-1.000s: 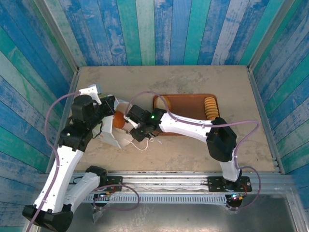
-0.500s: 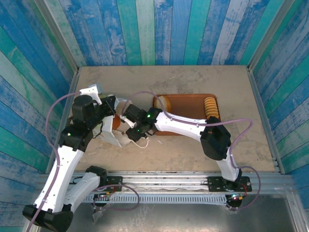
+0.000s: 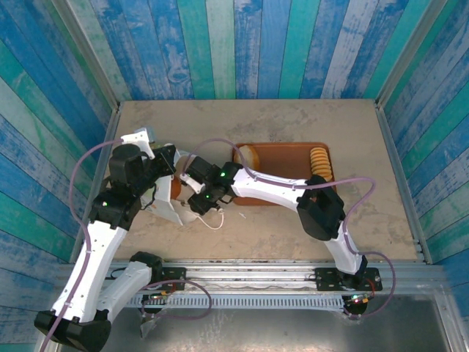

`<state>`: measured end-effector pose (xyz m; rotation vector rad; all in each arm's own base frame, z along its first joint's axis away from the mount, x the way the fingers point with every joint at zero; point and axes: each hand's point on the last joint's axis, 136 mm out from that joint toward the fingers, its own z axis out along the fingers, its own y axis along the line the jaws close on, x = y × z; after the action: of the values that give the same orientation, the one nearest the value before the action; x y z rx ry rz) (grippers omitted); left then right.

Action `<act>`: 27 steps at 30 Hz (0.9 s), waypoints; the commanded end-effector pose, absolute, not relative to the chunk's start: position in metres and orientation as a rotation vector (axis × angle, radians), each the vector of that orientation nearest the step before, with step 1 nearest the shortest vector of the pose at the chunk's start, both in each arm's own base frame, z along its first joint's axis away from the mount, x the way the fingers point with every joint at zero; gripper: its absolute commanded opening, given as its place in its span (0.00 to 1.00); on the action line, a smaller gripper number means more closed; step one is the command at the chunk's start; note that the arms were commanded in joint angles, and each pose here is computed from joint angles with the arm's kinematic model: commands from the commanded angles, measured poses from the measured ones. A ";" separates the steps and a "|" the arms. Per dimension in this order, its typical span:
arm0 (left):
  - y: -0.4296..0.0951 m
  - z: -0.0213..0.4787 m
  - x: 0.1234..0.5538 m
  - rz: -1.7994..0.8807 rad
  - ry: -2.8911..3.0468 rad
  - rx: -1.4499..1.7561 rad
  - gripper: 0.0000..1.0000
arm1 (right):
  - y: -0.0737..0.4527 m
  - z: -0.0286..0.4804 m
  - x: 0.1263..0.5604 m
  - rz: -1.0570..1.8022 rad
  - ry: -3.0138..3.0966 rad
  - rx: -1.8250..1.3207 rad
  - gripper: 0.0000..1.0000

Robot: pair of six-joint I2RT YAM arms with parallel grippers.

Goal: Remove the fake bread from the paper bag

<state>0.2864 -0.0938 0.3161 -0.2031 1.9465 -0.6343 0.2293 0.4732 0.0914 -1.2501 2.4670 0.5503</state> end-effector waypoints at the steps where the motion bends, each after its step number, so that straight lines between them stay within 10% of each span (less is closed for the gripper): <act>1: -0.096 0.328 0.288 -0.653 1.902 -0.193 0.00 | 0.486 0.100 0.231 0.612 2.438 -1.254 0.58; 27: -0.093 0.317 0.292 -0.642 1.889 -0.218 0.00 | 0.381 0.194 0.191 0.588 2.339 -1.158 0.45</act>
<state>0.2907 -0.0935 0.3098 -0.2161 1.9290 -0.6377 0.1897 0.3951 0.1740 -1.2052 2.3744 0.6031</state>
